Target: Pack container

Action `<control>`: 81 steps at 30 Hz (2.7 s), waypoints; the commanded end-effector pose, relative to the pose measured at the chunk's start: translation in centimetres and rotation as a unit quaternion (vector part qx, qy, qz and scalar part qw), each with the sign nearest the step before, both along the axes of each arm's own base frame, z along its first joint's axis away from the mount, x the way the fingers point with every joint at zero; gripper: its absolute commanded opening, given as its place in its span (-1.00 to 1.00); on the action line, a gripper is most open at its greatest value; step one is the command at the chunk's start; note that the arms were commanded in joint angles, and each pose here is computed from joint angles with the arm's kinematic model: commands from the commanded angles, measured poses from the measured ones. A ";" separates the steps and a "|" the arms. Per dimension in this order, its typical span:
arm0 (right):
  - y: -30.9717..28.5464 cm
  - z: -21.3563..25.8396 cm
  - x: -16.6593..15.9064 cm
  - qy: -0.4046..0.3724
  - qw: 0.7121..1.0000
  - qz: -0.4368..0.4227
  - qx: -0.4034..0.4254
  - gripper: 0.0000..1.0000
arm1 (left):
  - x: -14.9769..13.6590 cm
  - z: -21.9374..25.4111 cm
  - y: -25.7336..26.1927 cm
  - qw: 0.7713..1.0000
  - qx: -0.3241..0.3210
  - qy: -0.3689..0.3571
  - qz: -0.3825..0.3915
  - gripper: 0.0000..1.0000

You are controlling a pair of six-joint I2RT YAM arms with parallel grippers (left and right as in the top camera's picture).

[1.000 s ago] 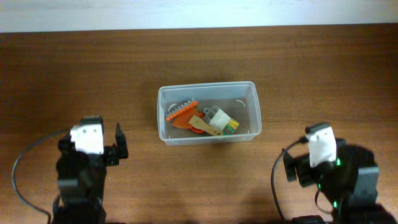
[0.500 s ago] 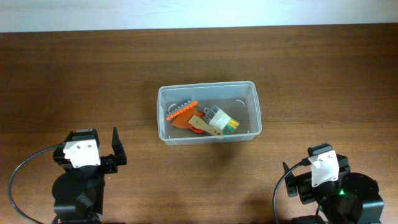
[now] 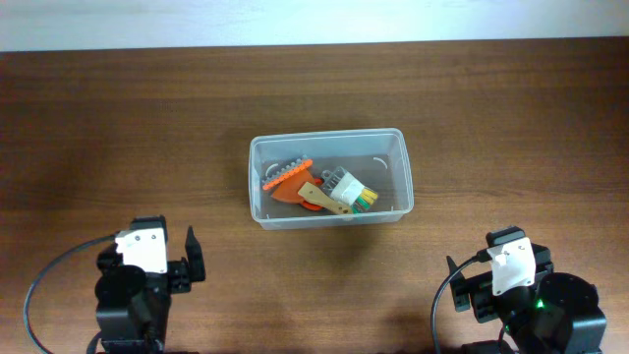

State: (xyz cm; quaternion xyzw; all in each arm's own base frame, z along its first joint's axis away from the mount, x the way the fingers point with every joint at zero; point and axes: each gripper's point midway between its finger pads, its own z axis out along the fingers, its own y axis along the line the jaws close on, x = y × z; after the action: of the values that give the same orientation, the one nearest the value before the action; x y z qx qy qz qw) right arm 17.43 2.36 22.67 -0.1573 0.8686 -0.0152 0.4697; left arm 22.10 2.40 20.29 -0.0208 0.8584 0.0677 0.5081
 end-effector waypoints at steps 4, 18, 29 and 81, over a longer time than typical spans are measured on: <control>-0.5 -0.7 -0.3 0.009 1.000 -0.006 -0.017 0.97 | -2.1 -3.4 0.1 0.997 -0.004 0.077 0.005 0.98; -0.4 2.8 -3.9 -0.137 0.990 -0.003 0.012 0.97 | -3.7 -5.2 0.0 0.992 -0.004 0.126 0.005 0.99; -0.1 2.2 2.9 -0.261 0.965 -0.008 0.016 0.97 | -3.7 -5.2 0.0 0.992 -0.004 0.126 0.005 0.98; -2.2 -7.0 7.1 -0.248 0.963 -0.093 0.059 0.97 | -3.7 -5.2 0.0 0.992 -0.004 0.126 0.005 0.99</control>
State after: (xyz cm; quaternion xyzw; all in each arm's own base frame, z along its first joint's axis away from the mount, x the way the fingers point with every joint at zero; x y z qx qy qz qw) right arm 24.50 0.68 15.99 -0.0535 0.7335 -0.0414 0.6764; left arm 18.49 2.38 15.10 -0.0126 0.9163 0.0690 0.3942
